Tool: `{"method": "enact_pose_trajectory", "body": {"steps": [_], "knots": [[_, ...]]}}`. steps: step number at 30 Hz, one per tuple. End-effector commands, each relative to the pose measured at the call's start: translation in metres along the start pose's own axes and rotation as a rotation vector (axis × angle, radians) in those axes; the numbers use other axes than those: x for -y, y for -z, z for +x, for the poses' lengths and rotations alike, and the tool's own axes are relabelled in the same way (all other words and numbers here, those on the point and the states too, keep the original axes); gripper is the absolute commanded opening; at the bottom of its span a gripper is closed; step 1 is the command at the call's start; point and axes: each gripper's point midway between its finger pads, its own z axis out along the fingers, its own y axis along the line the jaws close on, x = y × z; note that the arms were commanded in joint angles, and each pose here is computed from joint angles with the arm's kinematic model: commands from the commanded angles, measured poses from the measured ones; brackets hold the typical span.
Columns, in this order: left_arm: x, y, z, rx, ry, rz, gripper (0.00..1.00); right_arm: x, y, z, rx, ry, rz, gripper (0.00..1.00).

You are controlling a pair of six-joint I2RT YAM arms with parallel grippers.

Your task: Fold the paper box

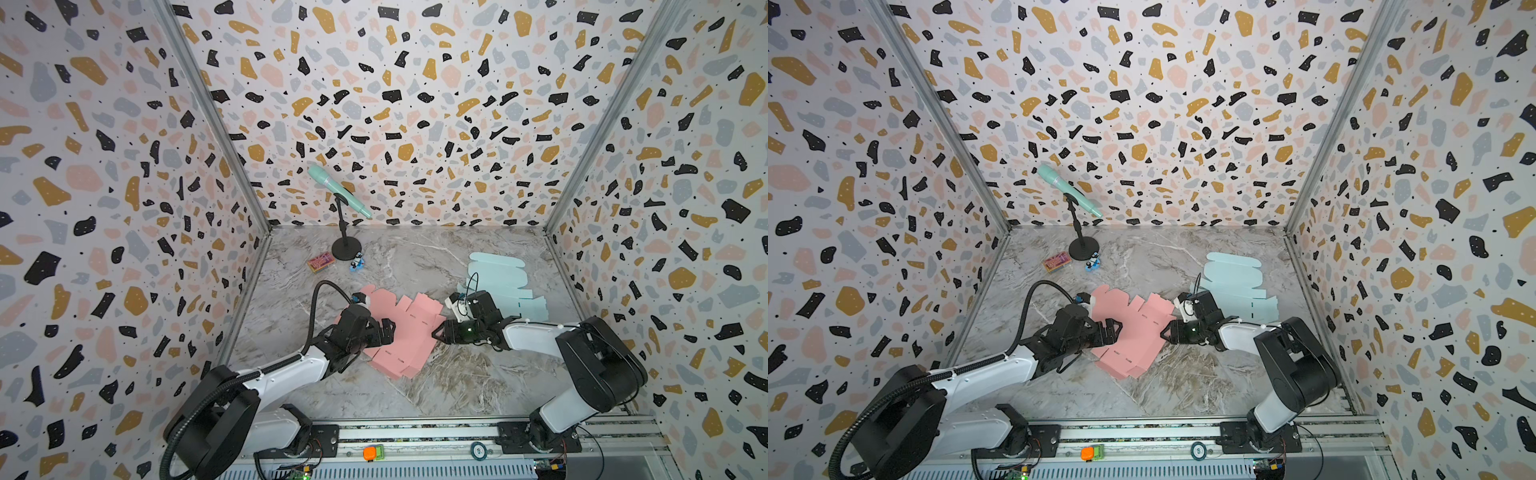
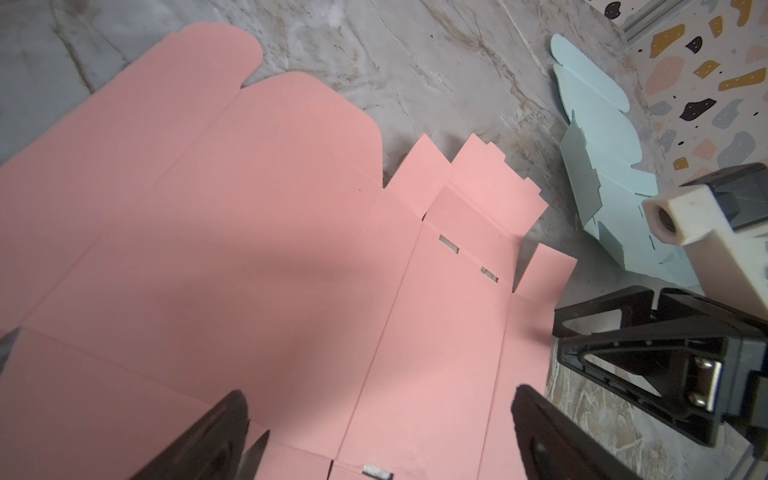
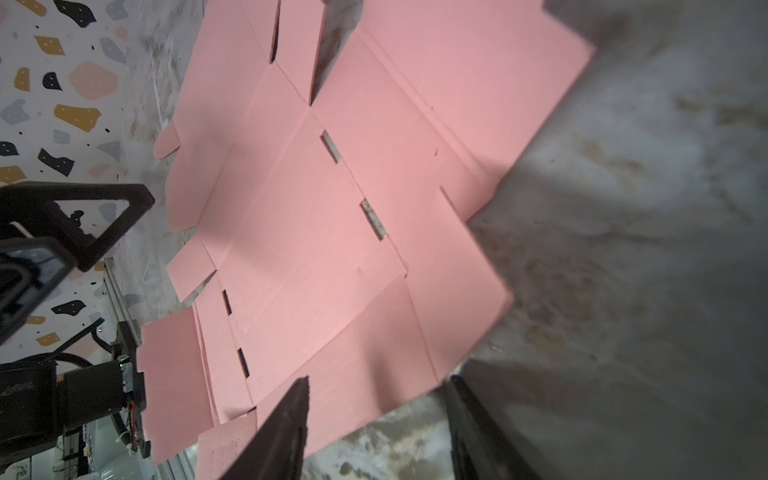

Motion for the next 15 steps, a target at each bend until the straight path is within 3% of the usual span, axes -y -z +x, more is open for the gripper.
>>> {"method": "enact_pose_trajectory", "body": {"steps": [1,7,15], "knots": [[0.010,0.007,-0.017,0.049,-0.011,0.026,1.00,-0.009,-0.004,-0.019,0.023,0.033,-0.033,0.45],[0.007,0.011,-0.017,0.059,-0.001,0.018,1.00,-0.009,-0.019,-0.036,0.009,0.067,-0.044,0.33],[0.003,0.015,-0.014,0.066,0.012,0.010,1.00,-0.009,-0.042,-0.066,-0.008,0.138,-0.033,0.25]]}}
